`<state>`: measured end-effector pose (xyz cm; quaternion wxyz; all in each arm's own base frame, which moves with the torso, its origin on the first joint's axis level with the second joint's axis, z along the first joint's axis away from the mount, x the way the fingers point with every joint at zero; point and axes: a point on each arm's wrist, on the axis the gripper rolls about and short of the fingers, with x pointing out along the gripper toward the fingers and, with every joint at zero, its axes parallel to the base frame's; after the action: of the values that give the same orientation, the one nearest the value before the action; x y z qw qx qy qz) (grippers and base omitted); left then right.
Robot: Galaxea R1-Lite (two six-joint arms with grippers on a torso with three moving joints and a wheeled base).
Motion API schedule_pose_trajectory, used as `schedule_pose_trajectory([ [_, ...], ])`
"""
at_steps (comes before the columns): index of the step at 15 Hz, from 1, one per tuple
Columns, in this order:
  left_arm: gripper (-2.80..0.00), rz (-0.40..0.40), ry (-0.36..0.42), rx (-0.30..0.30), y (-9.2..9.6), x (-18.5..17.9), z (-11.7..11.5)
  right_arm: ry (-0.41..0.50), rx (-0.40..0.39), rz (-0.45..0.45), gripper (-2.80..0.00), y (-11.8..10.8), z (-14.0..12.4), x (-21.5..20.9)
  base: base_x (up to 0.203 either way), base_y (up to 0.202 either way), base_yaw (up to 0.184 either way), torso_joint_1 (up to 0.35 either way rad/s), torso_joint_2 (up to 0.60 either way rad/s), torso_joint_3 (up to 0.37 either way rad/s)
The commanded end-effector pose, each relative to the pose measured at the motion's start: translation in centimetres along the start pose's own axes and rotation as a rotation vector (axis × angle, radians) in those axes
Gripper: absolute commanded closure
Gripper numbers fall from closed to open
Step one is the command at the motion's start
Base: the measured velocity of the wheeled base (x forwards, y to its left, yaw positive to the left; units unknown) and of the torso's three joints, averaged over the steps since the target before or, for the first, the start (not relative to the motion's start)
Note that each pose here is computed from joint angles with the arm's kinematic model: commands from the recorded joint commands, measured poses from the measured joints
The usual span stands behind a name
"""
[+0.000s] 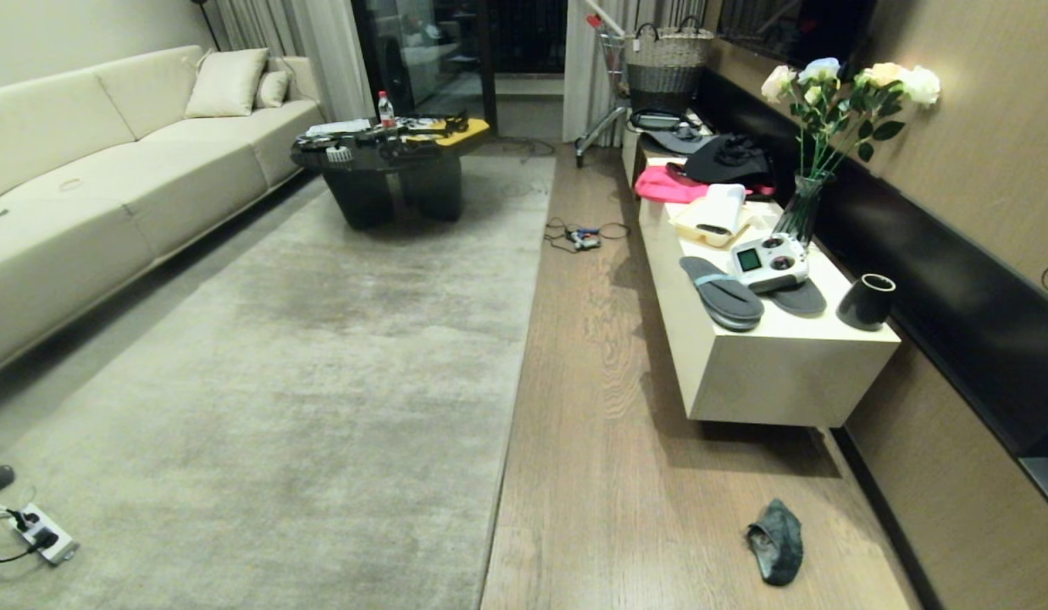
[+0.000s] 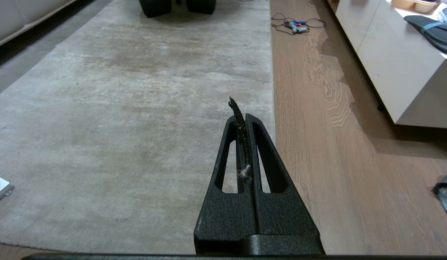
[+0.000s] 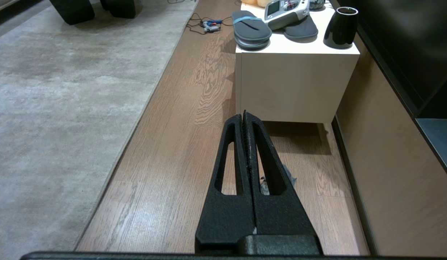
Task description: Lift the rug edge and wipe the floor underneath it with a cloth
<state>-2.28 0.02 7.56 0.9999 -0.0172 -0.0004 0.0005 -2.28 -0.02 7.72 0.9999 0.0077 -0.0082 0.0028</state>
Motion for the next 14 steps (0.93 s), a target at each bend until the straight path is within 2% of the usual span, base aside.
schedule_pose_trajectory([
  [1,0.0,0.0,0.001,-0.001,0.0,0.01,0.01,0.001,0.0,0.001,0.0,0.0,0.01,0.01,0.0,0.0,0.0,0.0,0.0,0.0],
  [14,0.0,0.0,0.001,-0.001,0.0,0.01,0.01,0.0,-0.005,-0.001,0.0,0.0,0.01,0.0,0.0,0.0,0.0,0.0,0.0,0.0],
])
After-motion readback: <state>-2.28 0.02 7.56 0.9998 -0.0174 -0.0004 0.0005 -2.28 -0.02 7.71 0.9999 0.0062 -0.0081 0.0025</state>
